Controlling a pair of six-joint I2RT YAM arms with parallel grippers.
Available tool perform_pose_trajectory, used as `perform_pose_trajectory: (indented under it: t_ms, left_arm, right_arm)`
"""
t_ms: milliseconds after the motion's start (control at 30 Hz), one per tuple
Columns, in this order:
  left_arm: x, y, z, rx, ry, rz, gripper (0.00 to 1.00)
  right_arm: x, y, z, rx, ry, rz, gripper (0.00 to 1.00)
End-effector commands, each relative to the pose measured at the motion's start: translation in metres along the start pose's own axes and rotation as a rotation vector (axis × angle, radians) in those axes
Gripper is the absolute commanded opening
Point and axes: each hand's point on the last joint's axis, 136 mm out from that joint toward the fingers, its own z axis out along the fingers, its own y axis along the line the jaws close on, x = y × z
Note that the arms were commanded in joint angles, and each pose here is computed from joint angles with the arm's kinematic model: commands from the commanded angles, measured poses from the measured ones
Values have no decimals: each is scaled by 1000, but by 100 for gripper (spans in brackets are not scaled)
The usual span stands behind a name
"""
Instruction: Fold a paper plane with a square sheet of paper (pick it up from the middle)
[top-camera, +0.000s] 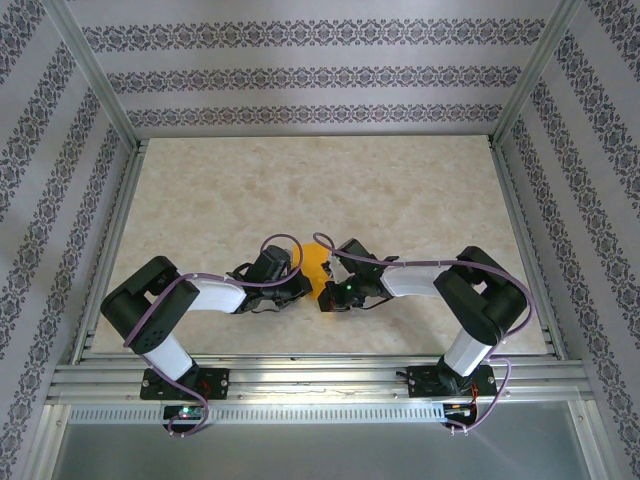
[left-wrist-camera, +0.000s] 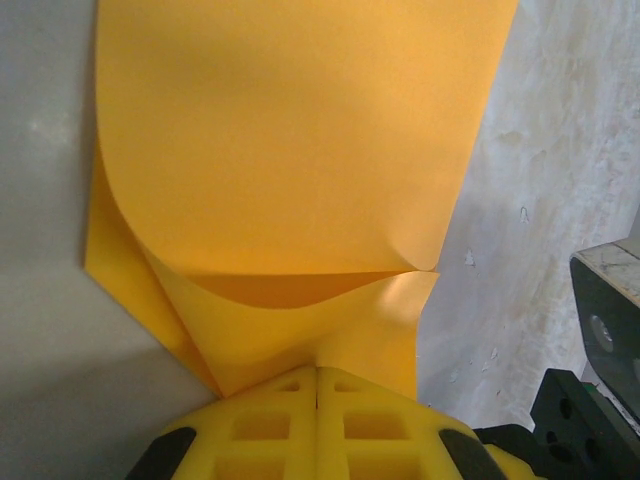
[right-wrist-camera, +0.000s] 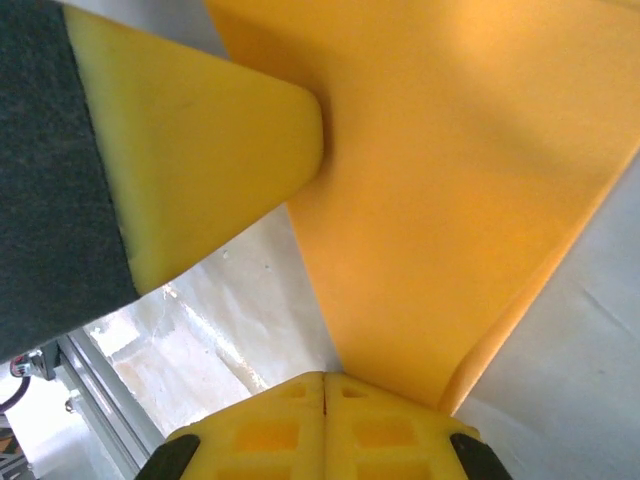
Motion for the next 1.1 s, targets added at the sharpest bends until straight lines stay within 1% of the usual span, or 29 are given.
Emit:
perform_pose_trajectory:
  t_ms: [0,167,267,467,567,733,833,933,1067]
  left_arm:
    - [6,19,5,-85,25,12,0]
    - [6,21,4,-89,25,9,0]
    - [5,22,3,-88,22,7,0]
    - [5,31,1,-103,16,-11,0]
    - [4,32,2,-104,16,-12,0]
    - [4,31,2,-97,11,-15,0]
    - [4,29,1,-90,9,-15,0]
    - [3,26,1,-84,11,-8,0]
    - [3,24,1,-73,12,-6,0]
  right_arm:
    - [4,-4,3,-18,8,30,4]
    - [9,-11,4,-16,14,57,5]
    - [13,-14,3,-41,14,85,5]
    - [28,-16,3,-62,37,109,7]
    - [34,-20,-1,-51,36,121,8]
    - [42,-19,-15,-13,40,84,8]
    - [35,-8,-29,-5,0,50,7]
    - [17,12,-42,-36,-66,18,5]
    - [-5,30,-39,-82,-56,20,3]
